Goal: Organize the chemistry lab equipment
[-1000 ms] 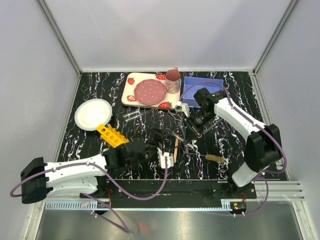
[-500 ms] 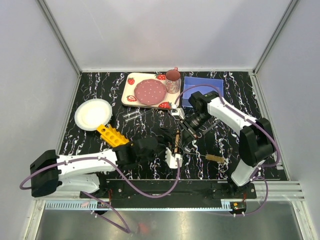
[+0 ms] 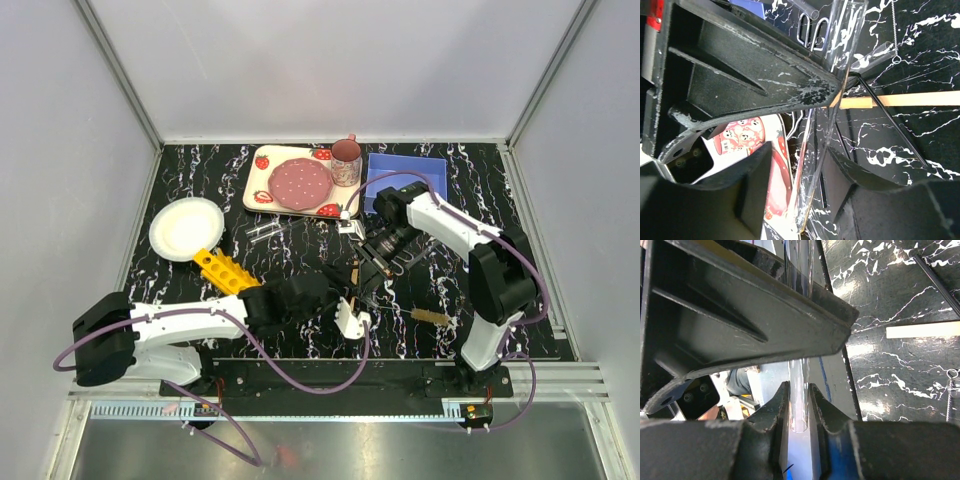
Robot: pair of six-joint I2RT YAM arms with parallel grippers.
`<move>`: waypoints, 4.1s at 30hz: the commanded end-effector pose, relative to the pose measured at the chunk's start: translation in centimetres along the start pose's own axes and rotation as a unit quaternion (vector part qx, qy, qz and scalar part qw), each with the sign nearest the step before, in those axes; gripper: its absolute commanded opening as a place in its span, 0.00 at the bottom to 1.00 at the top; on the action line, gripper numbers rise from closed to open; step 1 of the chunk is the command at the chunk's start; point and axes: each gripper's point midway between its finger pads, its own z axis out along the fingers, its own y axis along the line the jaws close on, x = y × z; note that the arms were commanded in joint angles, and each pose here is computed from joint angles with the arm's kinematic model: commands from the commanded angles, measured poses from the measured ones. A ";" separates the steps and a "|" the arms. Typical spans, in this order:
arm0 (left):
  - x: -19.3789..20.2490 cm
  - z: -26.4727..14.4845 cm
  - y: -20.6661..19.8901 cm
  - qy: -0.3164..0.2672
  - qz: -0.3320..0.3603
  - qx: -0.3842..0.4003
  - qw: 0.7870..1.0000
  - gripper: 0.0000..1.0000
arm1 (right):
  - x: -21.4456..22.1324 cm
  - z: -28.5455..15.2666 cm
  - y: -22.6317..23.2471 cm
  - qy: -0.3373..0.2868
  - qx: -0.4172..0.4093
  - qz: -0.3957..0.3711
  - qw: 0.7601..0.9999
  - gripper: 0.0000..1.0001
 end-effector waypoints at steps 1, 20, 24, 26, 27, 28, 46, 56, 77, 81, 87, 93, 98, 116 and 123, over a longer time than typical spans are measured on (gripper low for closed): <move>-1.3 -0.4 2.8 -0.011 0.018 -0.033 0.999 0.45 | -0.4 0.1 1.3 0.000 -0.030 -0.008 0.999 0.16; -2.1 -1.2 1.1 -0.047 -0.009 -0.002 0.999 0.12 | -0.8 0.4 1.8 0.008 -0.080 0.013 0.997 0.29; -2.0 -1.5 0.2 -0.052 -0.029 0.004 0.998 0.11 | -1.0 0.3 2.0 0.004 -0.079 0.008 0.997 0.38; -1.9 -1.6 -0.1 -0.053 -0.033 0.006 0.998 0.11 | -1.1 0.3 2.0 0.004 -0.078 0.007 0.997 0.43; -2.0 -1.8 0.0 -0.055 -0.036 0.004 0.998 0.11 | -1.1 0.2 2.0 0.005 -0.077 0.007 0.997 0.45; -1.9 -1.7 -0.3 -0.054 -0.038 0.007 0.998 0.11 | -1.2 0.2 2.0 0.003 -0.075 0.005 0.997 0.48; -2.4 -3.8 -1.9 -0.110 -0.173 0.038 0.978 0.12 | -5.1 -6.7 0.6 -0.036 0.181 -0.154 0.971 0.78; -4.4 -6.5 -0.2 -0.217 -0.325 0.053 0.919 0.13 | -6.9 -10.1 5.4 -0.103 0.203 -0.382 0.896 0.83; -7.1 -10.6 7.2 -0.434 -0.532 -0.020 0.727 0.16 | -9.2 -6.9 11.0 -0.225 -0.007 -0.471 0.853 1.00; -6.6 -10.6 8.3 -0.453 -0.558 -0.047 0.694 0.17 | -10.2 -6.5 11.4 -0.238 -0.038 -0.433 0.869 1.00; -5.8 -11.1 10.1 -0.484 -0.594 -0.089 0.636 0.18 | -11.8 -6.5 11.4 -0.259 -0.056 -0.376 0.888 0.99; -4.9 -11.0 11.9 -0.482 -0.607 -0.143 0.615 0.18 | -13.5 -6.6 11.5 -0.303 -0.094 -0.295 0.901 0.93; -4.7 -10.8 12.9 -0.474 -0.617 -0.175 0.603 0.18 | -14.2 -7.7 13.6 -0.340 -0.131 -0.291 0.885 0.91; -3.8 -8.9 14.6 -0.448 -0.672 -0.213 0.550 0.19 | -14.8 -7.0 12.0 -0.347 -0.111 -0.264 0.893 0.65; -3.3 -8.3 14.8 -0.441 -0.683 -0.222 0.538 0.19 | -14.5 -6.4 11.9 -0.335 -0.108 -0.264 0.898 0.29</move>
